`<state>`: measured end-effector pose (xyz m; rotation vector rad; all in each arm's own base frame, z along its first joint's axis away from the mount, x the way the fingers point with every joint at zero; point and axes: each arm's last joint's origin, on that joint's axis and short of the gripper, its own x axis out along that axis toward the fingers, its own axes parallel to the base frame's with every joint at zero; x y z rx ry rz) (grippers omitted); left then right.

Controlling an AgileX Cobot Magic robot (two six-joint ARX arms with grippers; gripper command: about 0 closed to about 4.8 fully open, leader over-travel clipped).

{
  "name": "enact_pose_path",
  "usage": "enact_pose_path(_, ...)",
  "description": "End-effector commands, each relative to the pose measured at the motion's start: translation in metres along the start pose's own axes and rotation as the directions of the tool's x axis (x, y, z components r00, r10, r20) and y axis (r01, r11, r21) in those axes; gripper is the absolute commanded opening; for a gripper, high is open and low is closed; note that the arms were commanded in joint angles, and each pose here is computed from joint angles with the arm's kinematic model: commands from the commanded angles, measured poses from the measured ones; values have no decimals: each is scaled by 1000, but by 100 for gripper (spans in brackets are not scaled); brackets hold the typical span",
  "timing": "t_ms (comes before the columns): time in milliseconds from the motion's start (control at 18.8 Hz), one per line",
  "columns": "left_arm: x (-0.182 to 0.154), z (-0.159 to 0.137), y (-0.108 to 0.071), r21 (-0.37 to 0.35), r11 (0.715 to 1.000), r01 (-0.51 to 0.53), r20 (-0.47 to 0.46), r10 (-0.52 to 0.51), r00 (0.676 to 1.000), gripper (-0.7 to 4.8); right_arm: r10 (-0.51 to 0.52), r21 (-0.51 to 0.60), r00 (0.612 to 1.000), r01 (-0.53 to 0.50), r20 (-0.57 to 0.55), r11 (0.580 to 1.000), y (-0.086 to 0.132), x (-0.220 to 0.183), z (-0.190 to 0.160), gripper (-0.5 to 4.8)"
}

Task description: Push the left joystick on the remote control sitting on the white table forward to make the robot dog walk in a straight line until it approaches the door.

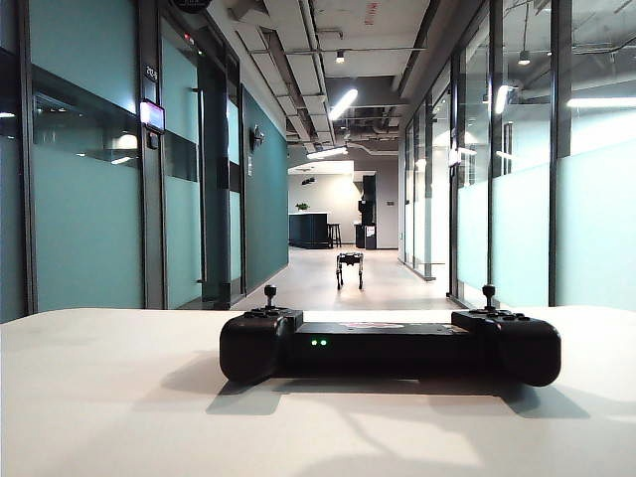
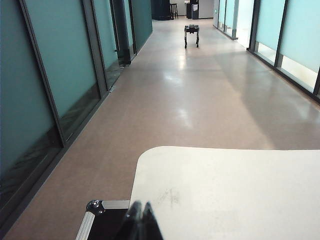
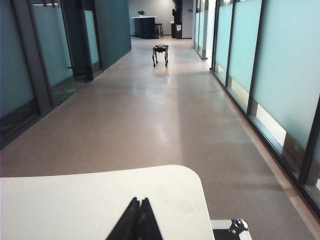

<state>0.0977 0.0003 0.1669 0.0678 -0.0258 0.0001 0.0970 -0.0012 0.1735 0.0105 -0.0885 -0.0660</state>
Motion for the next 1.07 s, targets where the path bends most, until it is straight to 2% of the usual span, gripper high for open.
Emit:
enact_pose_path(53,0,2,0,4,1000,-2,16,2,1000,-5,-5,-5,1000,5,-13,1000,0,0,-3,-5)
enact_pose_path(1066,0,2,0,4,1000,-2,16,2,1000,-5,-3,-6,999,3,-36,1000,0,0,-5,-5)
